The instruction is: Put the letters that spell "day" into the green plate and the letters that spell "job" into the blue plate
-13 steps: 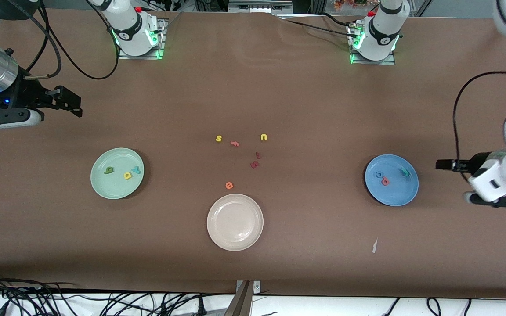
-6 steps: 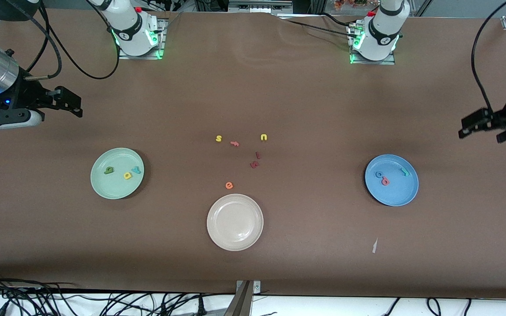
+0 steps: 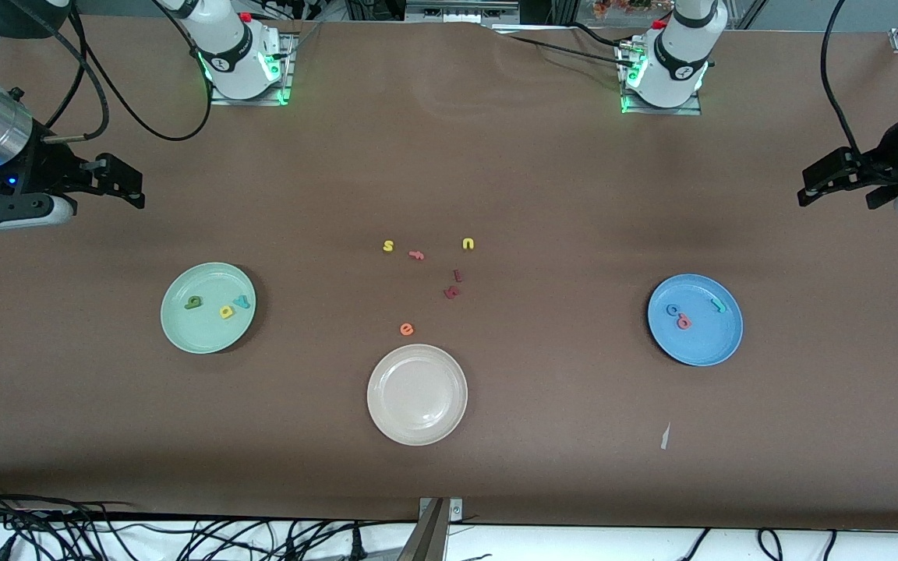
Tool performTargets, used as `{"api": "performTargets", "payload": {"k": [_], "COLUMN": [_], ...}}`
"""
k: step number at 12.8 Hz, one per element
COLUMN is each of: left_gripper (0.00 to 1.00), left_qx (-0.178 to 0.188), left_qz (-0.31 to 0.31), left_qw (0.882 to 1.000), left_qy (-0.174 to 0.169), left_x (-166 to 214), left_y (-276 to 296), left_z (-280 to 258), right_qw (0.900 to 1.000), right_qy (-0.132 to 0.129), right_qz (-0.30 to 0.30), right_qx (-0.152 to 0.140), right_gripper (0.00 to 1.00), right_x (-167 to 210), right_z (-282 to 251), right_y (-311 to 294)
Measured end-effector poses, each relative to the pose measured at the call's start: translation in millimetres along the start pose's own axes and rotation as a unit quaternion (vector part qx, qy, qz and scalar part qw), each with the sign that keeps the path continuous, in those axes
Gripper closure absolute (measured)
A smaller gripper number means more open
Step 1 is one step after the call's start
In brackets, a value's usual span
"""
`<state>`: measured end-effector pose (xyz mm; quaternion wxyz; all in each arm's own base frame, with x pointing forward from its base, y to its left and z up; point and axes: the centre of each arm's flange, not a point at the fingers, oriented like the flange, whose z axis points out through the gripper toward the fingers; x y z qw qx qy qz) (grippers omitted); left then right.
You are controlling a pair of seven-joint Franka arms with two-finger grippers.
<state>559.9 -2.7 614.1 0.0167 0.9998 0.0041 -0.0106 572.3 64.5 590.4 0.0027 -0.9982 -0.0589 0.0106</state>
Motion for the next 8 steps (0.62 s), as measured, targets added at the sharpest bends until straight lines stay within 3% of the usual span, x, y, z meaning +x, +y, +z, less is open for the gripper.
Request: {"api": "performTargets", "payload": {"k": [8], "left_gripper": [0.00], "left_qx": [0.000], "left_qz": [-0.011], "left_qw": [1.000], "left_qy": [0.000], "left_x": [0.8], "left_y": [-5.4], "left_z": [-0.1], "right_qw": [1.000], "right_qy": [0.000], "right_qz": [-0.006], "right_qx": [-0.001], "right_gripper": [0.00], "right_x": [0.0], "right_z": [0.2], "right_y": [0.3]}}
